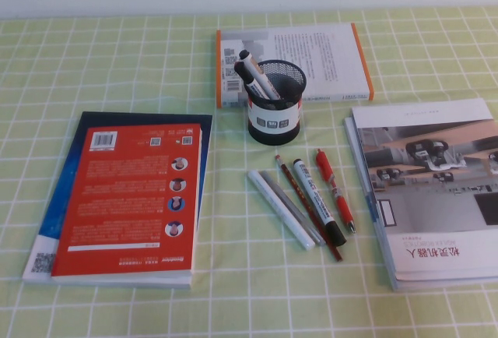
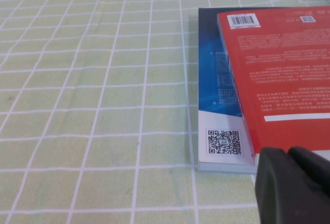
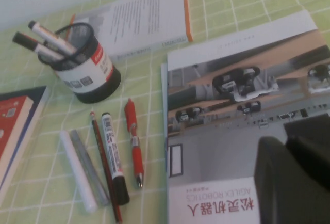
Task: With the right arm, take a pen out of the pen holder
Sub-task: 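Take a marker out of the pen holder and lay it on the table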
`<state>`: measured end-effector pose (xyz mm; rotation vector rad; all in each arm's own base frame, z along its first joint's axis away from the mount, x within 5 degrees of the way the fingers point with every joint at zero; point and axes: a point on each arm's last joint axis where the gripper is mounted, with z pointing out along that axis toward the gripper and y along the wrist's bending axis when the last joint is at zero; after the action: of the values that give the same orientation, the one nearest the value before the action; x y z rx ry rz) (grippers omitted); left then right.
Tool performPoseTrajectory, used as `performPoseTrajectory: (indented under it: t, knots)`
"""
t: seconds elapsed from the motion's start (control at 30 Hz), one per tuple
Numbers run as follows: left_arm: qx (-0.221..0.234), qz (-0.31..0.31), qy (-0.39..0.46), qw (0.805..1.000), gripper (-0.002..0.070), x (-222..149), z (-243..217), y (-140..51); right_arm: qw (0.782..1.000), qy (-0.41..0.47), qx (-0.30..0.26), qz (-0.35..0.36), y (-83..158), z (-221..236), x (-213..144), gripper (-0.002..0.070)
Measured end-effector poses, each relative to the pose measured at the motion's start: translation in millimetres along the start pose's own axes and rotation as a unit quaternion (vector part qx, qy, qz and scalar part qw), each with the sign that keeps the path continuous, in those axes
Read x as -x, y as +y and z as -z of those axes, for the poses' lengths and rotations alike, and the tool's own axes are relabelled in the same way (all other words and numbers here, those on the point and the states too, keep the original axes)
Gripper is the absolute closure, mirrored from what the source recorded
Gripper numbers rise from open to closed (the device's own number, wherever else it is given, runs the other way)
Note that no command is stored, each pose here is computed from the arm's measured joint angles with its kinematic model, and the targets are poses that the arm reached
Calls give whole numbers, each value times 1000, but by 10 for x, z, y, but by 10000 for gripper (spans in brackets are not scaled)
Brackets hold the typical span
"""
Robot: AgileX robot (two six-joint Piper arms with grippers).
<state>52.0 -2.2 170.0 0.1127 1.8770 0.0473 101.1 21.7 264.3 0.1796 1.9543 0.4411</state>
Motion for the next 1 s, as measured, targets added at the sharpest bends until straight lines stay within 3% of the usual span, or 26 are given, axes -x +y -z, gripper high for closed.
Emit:
performPoseTrajectory:
  t: [0.33, 0.73, 1.0]
  knots:
    - [0, 0, 0, 1000, 680, 0, 0, 0, 993, 97, 29, 64, 265, -729, 481, 689]
    - [0, 0, 0, 1000, 680, 0, 0, 0, 963, 140, 160, 165, 1460, -1757, 290, 689]
    - [0, 0, 0, 1000, 680, 0, 0, 0, 957, 44, 191, 215, 2055, -2109, 15, 664]
